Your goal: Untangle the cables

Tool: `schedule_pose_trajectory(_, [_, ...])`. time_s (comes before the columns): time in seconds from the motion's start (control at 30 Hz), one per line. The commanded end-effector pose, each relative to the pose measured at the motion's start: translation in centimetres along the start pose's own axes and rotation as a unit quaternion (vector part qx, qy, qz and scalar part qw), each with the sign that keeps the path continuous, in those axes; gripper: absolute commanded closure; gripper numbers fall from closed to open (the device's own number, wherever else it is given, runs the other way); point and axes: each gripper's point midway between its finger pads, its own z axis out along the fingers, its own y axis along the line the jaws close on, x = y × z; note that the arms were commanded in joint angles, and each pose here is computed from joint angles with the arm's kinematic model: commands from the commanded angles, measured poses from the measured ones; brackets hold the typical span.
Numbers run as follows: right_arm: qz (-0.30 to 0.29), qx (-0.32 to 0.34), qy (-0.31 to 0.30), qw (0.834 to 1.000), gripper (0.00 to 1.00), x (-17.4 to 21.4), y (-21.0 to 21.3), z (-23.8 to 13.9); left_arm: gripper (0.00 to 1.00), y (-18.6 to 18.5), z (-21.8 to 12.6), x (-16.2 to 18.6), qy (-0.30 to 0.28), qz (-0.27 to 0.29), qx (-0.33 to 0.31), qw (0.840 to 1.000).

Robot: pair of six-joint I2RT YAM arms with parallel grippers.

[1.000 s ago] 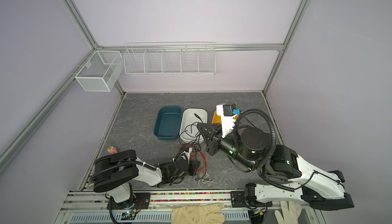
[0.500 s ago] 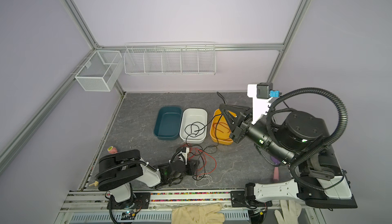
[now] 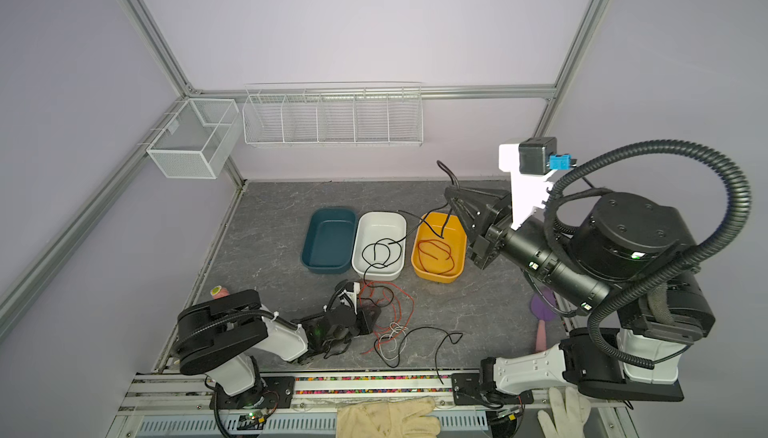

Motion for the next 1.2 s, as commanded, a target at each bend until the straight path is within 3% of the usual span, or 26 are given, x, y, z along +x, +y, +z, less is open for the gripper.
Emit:
schedule_pose_trajectory(0.0, [-0.028, 0.015, 0.013, 0.999, 0.94, 1.7, -0.2, 0.9, 1.00, 0.4, -1.0, -1.2, -0.006, 0.029, -0.041, 0.999])
schedule_pose_trajectory(0.27, [-0.011, 0.033, 0.052, 0.998, 0.93, 6.1, -1.3, 3.7, 1.00, -0.7, -4.5, -5.0, -0.038, 0.071, -0.099, 0.992])
schedule_pose_trajectory(0.87, [0.151, 0.010, 0.148, 0.977, 0.93, 14.4, -7.8, 15.1, 1.00, 2.5, -8.3, -4.1, -0.026, 0.075, -0.118, 0.990])
schedule_pose_trajectory(1.17, [0.165, 0.008, 0.201, 0.965, 0.93, 20.1, -10.1, 21.2, 1.00, 2.8, -9.5, -4.9, -0.050, 0.078, -0.116, 0.989])
